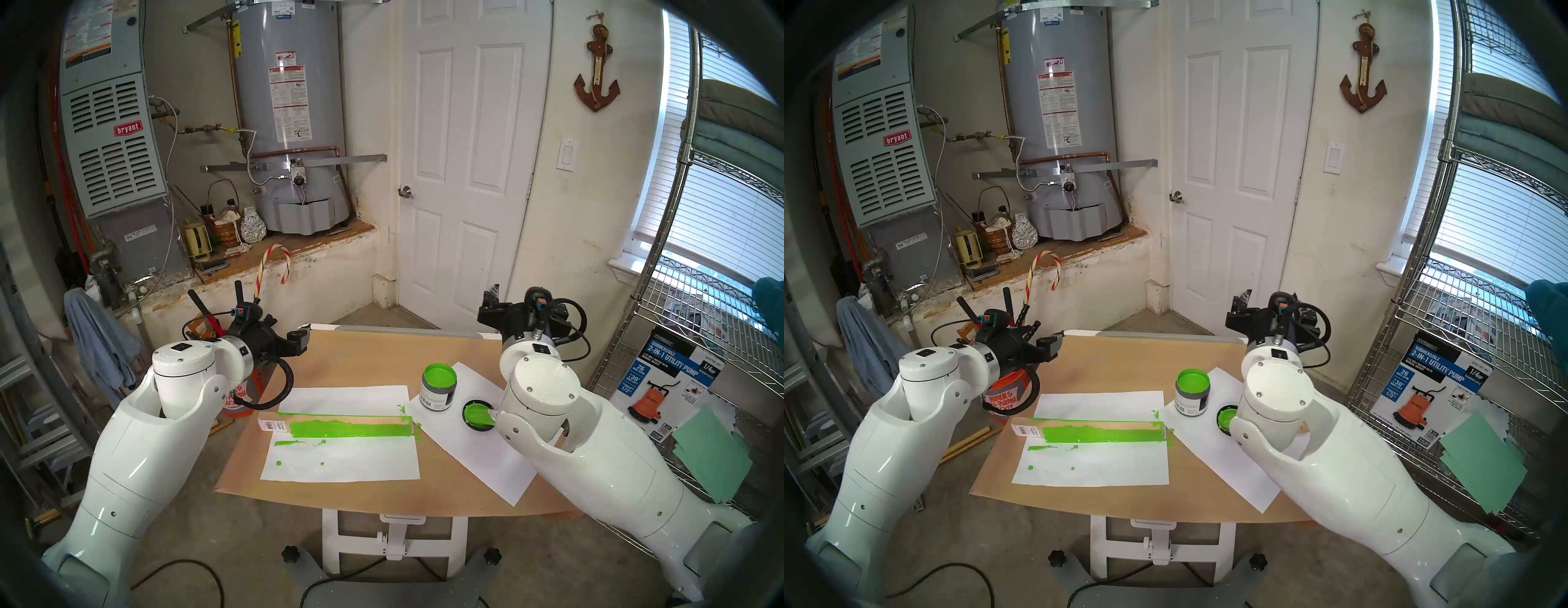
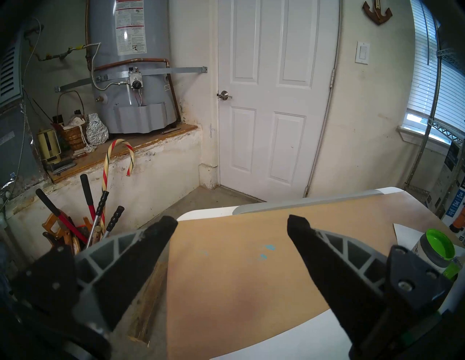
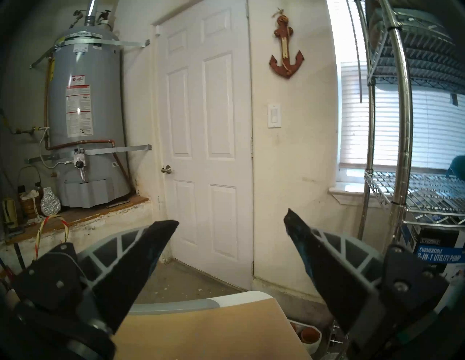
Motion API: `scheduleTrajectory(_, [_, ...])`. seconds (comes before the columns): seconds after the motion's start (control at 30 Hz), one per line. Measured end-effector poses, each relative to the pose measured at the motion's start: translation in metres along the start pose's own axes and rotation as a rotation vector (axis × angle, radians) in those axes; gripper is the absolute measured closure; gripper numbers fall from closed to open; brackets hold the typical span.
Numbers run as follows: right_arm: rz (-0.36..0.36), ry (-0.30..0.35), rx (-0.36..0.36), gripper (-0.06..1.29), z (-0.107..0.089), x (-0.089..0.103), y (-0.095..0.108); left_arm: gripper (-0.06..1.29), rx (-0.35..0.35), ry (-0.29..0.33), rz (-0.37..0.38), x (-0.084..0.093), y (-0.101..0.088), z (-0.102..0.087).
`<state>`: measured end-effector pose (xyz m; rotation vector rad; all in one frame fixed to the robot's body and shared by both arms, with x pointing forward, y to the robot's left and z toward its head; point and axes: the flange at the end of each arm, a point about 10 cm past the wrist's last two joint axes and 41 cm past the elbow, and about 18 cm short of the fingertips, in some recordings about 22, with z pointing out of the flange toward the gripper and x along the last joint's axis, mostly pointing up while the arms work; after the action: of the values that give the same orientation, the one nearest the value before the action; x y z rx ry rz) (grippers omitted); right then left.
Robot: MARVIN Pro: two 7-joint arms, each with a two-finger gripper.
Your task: Pick up brush, dip the brush into paint, and paint the wood
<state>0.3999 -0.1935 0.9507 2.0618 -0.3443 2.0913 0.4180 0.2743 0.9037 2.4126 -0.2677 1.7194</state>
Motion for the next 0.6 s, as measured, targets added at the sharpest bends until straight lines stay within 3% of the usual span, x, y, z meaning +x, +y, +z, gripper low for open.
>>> scheduleTrajectory(0.33, [0.108, -0.119, -0.200, 0.01, 0.025, -0.008, 0.075, -0.02, 0.000, -0.005, -0.001, -0.002, 0.000, 0.001])
scheduleTrajectory(0.6, [0.214, -0.258, -0.339, 0.01, 0.026, -0.026, 0.122, -0.02, 0.000, -0.008, -0.001, -0.003, 0.000, 0.001])
